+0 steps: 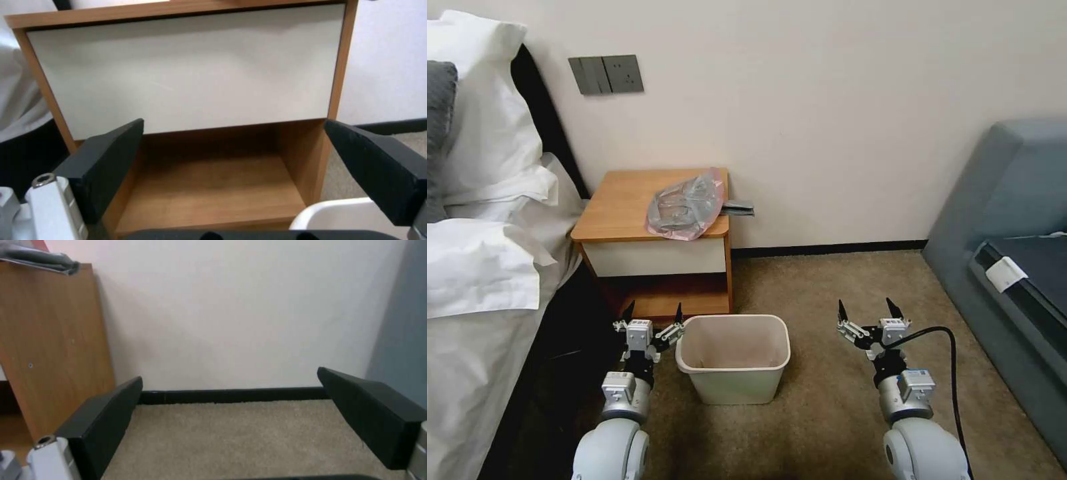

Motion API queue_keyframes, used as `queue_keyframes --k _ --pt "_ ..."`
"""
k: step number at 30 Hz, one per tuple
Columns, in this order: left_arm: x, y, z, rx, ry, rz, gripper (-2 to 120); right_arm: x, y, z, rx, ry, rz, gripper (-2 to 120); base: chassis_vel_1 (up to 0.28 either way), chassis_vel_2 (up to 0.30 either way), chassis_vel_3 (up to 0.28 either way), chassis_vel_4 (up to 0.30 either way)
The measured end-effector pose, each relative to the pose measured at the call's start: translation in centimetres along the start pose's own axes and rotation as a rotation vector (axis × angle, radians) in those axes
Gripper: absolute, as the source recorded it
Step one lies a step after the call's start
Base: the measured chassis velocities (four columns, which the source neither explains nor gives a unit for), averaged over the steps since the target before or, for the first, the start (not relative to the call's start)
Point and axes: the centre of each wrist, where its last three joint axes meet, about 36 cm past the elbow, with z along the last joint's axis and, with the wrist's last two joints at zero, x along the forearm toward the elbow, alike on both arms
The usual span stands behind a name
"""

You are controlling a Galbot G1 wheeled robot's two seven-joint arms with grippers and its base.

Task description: Pick up the garbage bag from the table and place it over the trash can.

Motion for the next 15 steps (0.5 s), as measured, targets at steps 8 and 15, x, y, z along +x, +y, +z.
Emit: queue_keyframes --k 8,15 --pt "0.0 0.0 0.0 0.0 0.0 0.0 100 0.0 0.0 0.0 0.0 0.0 0.0 100 0.0 0.0 0.0 0.0" --pt "0.0 0.0 0.0 0.0 0.0 0.0 100 0.0 0.0 0.0 0.0 0.0 0.0 100 0.0 0.0 0.0 0.0"
